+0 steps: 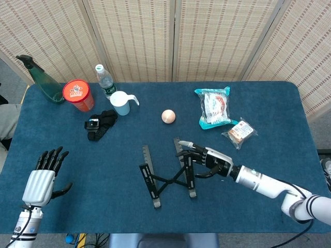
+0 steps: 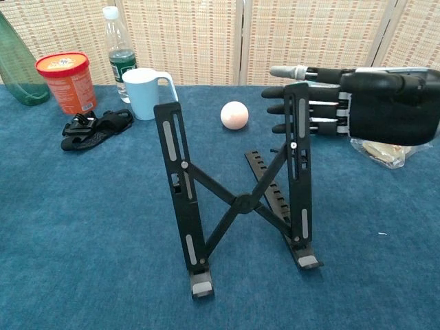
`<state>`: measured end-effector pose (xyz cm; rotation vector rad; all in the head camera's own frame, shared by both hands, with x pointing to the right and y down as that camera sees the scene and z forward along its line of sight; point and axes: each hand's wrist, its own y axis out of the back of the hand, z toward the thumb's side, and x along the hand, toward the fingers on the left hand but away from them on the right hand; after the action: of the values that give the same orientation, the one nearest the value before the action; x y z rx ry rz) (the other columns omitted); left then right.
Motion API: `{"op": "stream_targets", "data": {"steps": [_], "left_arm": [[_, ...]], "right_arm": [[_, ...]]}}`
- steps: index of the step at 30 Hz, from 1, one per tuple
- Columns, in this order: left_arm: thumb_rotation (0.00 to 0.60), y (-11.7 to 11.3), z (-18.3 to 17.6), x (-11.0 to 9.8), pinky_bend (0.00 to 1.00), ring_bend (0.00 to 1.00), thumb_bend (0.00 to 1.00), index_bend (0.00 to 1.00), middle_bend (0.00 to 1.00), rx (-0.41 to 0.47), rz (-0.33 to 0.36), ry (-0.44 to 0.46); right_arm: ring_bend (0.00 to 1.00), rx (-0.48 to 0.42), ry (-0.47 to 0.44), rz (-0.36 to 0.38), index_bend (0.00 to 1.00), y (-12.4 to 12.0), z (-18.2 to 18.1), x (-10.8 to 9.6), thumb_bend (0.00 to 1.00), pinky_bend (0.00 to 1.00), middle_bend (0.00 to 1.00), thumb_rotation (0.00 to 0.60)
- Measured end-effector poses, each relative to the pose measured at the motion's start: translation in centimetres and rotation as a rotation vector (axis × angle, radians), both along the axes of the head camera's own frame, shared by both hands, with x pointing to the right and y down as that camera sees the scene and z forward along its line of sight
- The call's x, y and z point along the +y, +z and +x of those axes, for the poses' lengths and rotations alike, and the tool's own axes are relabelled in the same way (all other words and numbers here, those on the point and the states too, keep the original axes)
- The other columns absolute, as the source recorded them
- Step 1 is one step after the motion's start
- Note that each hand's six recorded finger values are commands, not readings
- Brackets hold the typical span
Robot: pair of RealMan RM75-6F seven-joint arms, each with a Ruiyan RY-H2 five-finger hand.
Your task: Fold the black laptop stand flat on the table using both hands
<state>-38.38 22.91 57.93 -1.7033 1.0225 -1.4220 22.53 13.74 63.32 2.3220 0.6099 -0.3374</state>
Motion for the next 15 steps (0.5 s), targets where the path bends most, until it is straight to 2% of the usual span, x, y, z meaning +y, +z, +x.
{"op": "stream_targets", "data": {"steps": [9,15], "left_arm": [[0.6,0.2,0.3,-0.1,0.0,0.0,0.19,0.09,0.01,0.007,-0.003,0.008],[0.6,0.3,0.4,0.0,0.0,0.0,0.19,0.09,0.01,0.012,-0.008,0.008]], "right_arm": [[0.06,0.002,-0.075,0.056,0.02,-3.3,2.3,3.3,0.11,0.14,0.23,0.6],[0.06,0.02,-0.082,0.065,0.02,-4.9,3.3,5.2,0.11,0.14,0.23,0.6]]}}
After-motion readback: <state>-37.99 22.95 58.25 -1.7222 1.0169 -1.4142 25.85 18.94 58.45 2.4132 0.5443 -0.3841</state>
